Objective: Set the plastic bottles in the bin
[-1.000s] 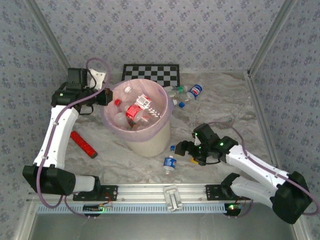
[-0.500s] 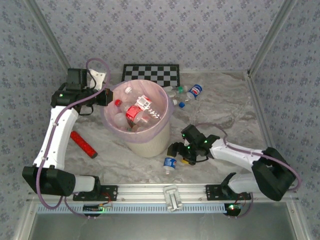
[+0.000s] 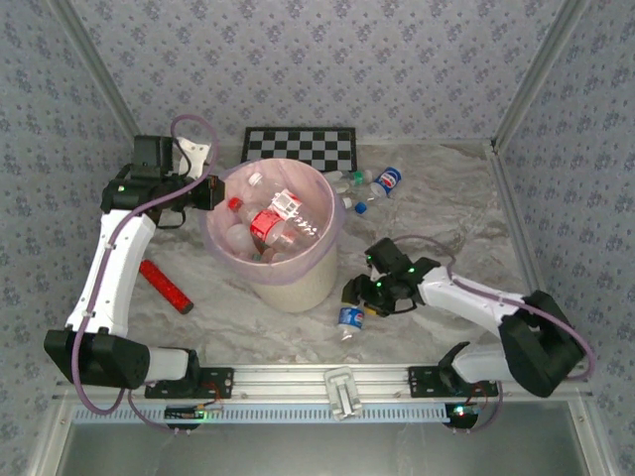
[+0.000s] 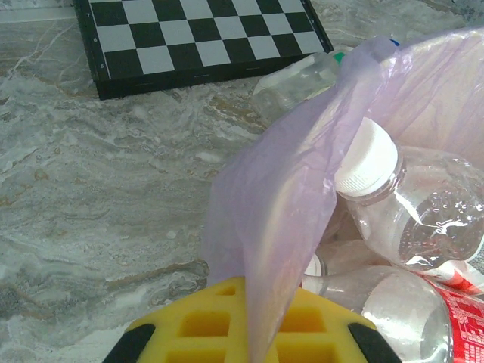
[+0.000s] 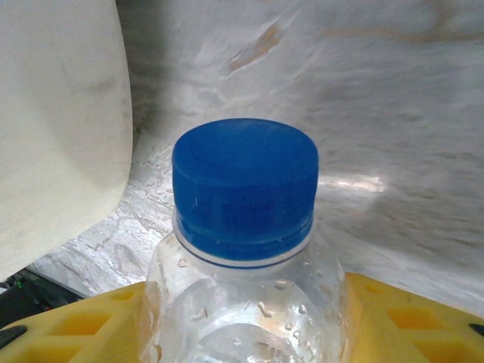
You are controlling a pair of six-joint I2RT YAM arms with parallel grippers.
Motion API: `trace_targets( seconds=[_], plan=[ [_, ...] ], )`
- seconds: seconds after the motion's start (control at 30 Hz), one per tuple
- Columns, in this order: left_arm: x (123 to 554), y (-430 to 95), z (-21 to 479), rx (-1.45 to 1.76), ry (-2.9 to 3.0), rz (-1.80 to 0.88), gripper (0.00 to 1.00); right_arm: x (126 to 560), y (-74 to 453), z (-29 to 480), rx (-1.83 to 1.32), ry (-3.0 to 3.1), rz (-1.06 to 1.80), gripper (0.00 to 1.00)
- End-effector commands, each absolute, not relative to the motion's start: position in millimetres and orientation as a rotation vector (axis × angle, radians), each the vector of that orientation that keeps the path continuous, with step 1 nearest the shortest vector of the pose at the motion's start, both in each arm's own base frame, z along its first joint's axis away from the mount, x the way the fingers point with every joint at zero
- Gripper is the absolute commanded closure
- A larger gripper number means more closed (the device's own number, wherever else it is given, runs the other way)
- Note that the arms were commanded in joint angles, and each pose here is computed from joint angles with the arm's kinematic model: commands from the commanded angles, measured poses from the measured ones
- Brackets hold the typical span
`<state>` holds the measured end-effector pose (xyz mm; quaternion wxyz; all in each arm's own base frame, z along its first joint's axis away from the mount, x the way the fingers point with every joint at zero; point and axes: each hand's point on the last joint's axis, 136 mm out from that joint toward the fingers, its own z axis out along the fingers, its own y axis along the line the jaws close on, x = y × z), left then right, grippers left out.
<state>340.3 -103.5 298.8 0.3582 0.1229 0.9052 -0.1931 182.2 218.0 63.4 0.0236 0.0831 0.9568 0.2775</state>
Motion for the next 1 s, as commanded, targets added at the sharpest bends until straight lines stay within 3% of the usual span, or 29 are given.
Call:
trace_targets(
  seconds=[0.0, 0.27, 0.47, 0.57, 0.73, 0.97],
  plan=[
    [330, -106, 303, 0.312, 2.384, -0.488, 1.0, 188, 175, 94, 0.261, 2.933, 0.732, 0.45],
    [318, -137, 299, 0.341, 2.383, -0.524, 1.0, 254, 103, 249, 0.139, 2.533, 0.575, 0.53],
    [313, -167, 295, 0.393, 2.375, -0.55, 1.0, 288, 108, 391, -0.066, 2.1, 0.532, 0.59],
    [312, -181, 294, 0.427, 2.369, -0.55, 1.0, 294, 137, 434, -0.184, 1.956, 0.621, 0.59],
    [312, -201, 295, 0.469, 2.366, -0.54, 1.0, 293, 206, 433, -0.469, 1.978, 0.583, 0.6],
    [315, -213, 298, 0.476, 2.347, -0.514, 1.0, 295, 242, 380, -0.695, 2.162, 0.33, 0.6]
  ],
)
